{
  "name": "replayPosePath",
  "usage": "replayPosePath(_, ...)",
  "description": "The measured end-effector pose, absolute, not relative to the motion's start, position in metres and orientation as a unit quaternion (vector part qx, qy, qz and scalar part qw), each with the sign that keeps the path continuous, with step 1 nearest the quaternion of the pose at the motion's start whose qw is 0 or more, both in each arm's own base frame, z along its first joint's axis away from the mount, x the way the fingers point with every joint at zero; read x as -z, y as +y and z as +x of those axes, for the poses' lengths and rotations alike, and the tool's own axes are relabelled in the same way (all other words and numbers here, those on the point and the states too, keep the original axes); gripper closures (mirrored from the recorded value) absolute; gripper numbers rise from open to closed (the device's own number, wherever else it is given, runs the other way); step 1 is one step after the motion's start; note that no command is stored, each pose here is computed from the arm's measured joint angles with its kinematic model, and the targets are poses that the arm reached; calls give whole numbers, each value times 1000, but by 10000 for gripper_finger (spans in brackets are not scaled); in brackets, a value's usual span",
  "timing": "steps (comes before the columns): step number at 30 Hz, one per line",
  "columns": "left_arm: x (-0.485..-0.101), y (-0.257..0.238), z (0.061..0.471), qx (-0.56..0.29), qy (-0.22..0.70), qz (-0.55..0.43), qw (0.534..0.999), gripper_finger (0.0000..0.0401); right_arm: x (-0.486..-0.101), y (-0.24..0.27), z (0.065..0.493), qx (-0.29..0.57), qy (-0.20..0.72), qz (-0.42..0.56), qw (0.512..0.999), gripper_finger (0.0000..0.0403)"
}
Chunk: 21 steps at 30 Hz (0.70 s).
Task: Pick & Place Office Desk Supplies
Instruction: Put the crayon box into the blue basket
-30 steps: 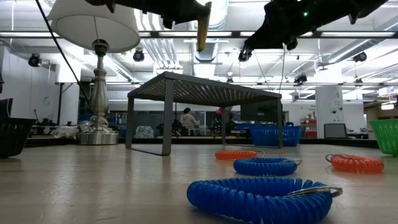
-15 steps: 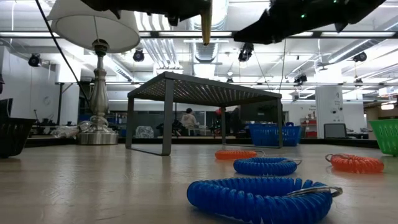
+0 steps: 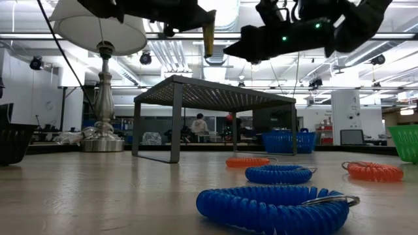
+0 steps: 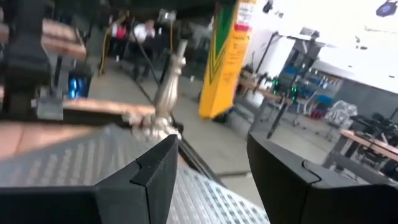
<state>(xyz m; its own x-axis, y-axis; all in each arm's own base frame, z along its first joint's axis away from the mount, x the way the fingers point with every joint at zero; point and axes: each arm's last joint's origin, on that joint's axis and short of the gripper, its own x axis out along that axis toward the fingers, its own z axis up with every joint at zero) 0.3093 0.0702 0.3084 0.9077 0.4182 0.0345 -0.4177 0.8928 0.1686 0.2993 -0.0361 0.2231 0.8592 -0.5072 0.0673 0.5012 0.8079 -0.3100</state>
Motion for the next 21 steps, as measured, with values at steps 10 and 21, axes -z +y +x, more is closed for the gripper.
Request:
replayPosePath(10,-304,70,308,-215,-10,86,973,270,-222,-39,336,272,-33,-155,949,211)
replayPosePath(21,-303,70,307,-218,-10,86,972,270,-224,-45,370,344,-17,-172,923,211)
